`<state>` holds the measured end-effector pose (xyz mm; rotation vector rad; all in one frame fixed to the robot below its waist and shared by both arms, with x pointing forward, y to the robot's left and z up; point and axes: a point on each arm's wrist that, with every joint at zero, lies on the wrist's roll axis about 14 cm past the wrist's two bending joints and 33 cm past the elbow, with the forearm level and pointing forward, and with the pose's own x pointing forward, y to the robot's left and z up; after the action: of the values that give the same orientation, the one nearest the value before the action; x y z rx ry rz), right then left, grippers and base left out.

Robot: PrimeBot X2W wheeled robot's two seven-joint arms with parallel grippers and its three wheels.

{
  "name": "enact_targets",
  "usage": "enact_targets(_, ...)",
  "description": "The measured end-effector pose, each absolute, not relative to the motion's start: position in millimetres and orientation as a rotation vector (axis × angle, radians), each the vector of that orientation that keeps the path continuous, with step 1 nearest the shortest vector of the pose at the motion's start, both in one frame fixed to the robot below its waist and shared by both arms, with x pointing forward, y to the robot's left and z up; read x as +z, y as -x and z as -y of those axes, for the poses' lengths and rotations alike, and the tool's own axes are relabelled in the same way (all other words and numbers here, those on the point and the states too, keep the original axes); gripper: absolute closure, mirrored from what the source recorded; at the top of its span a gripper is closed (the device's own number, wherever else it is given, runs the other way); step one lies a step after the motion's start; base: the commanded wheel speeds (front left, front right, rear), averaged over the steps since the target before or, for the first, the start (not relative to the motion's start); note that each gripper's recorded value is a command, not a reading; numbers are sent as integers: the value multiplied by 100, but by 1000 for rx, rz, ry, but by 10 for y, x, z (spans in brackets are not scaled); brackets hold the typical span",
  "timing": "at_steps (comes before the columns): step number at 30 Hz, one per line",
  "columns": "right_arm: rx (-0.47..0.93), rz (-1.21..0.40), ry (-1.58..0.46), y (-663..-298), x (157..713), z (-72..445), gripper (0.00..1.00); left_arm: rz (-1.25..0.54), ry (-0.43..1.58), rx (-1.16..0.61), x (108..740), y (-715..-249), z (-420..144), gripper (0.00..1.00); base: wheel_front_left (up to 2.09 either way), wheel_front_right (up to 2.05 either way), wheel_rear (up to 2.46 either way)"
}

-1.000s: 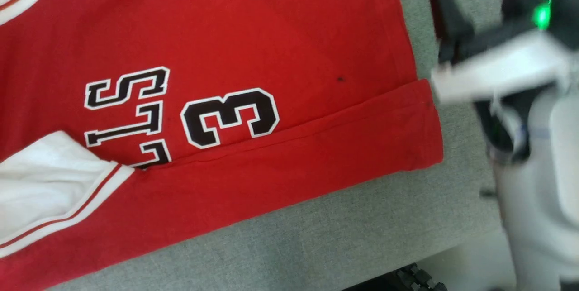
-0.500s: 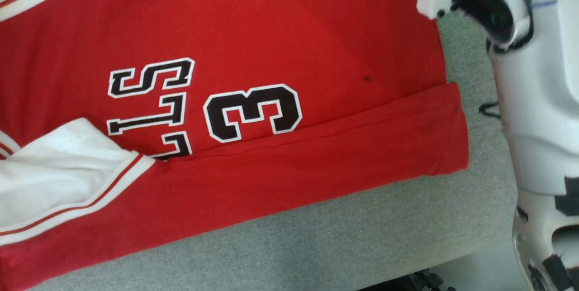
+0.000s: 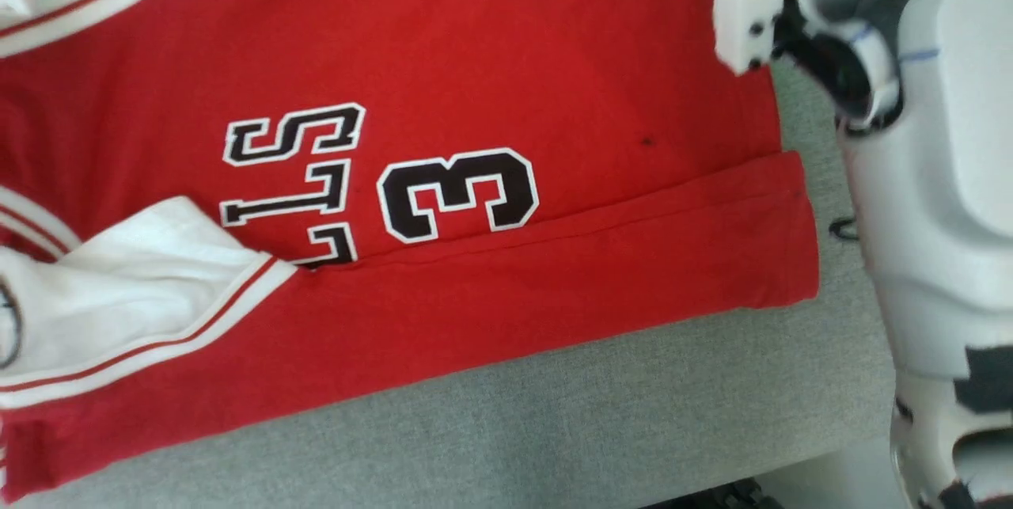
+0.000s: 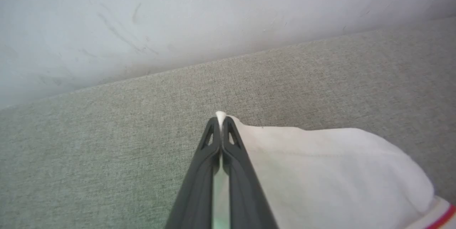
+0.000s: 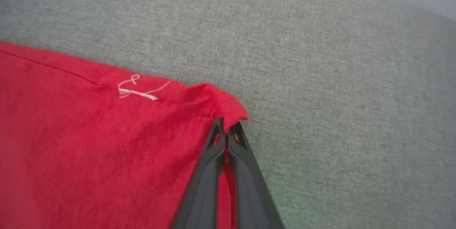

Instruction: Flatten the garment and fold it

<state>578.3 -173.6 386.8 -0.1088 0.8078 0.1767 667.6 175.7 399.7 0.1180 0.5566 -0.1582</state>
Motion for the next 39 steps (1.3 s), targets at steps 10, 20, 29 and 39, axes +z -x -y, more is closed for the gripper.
enact_targets(10,197,-476,58,-5501,4254,1678,100,-213,16,-139,4591,-6209,-1785,100,0,0,0)
enact_targets(20,192,-413,33,-4999,4392,1724,100,-176,160,-3,4752,-5130,-2110,100,0,0,0)
enact_targets(29,226,-568,105,-4650,4159,1761,100,-344,249,110,4386,-4159,-2295,100,0,0,0)
enact_targets(39,266,-796,190,-4427,3797,1758,100,-519,305,97,3867,-3673,-2196,100,0,0,0)
